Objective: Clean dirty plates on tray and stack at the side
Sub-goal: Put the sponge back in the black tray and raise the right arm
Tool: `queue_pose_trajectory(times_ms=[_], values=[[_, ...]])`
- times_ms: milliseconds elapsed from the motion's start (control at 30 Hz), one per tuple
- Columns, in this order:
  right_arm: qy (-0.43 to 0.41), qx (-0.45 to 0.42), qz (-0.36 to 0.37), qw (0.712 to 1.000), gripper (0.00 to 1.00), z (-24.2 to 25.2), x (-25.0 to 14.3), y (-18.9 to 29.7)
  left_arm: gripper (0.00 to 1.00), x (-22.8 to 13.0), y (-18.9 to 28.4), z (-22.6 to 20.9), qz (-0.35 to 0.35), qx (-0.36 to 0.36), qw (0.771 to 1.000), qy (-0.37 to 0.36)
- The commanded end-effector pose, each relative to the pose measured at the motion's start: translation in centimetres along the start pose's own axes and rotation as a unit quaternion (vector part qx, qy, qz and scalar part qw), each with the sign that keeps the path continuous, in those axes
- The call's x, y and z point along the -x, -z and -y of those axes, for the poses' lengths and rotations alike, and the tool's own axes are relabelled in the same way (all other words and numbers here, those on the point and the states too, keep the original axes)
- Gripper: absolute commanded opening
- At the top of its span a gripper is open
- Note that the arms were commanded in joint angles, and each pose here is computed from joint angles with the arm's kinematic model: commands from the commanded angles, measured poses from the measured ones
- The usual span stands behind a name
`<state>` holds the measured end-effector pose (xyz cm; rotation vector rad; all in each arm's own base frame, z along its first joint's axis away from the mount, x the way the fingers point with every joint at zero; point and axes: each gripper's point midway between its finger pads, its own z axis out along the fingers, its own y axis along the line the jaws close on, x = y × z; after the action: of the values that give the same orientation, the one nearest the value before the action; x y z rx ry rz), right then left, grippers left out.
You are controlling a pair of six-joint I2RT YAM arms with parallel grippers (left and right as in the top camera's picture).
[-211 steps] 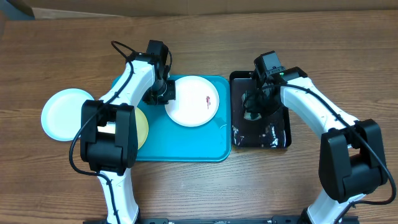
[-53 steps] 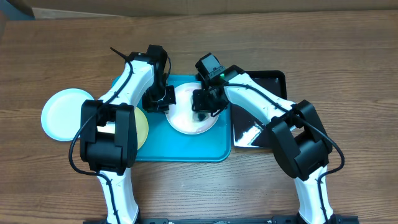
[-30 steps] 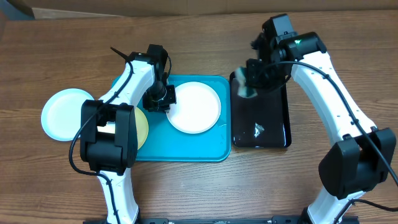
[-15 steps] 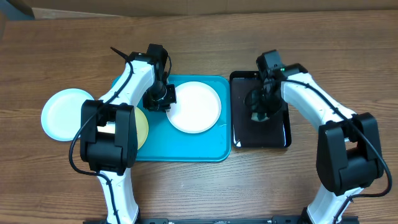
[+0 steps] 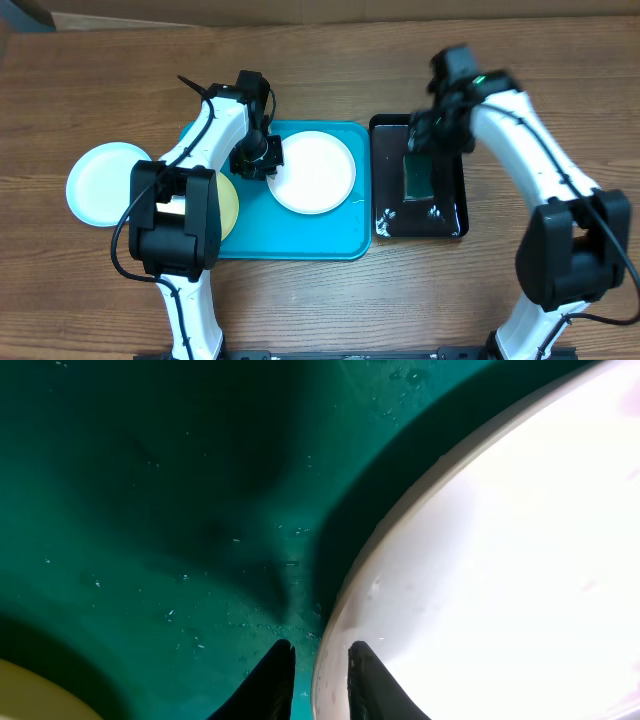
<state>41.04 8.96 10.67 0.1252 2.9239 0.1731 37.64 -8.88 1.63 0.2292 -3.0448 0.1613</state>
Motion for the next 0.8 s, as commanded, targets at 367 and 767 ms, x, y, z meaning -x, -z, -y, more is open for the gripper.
queue_pose_trajectory(times_ms=[367,767], values=[[-0.199,-0.038,0.013,0.979,1.0,15.2,1.6,3.6,0.21,-0.4,-0.5,0.7,0.017,0.056,0.998,-0.003],[-0.215,-0.041,0.024,0.975,1.0,16.8,1.8,3.8,0.2,-1.6,-2.0,0.1,0.003,0.067,0.998,-0.005]])
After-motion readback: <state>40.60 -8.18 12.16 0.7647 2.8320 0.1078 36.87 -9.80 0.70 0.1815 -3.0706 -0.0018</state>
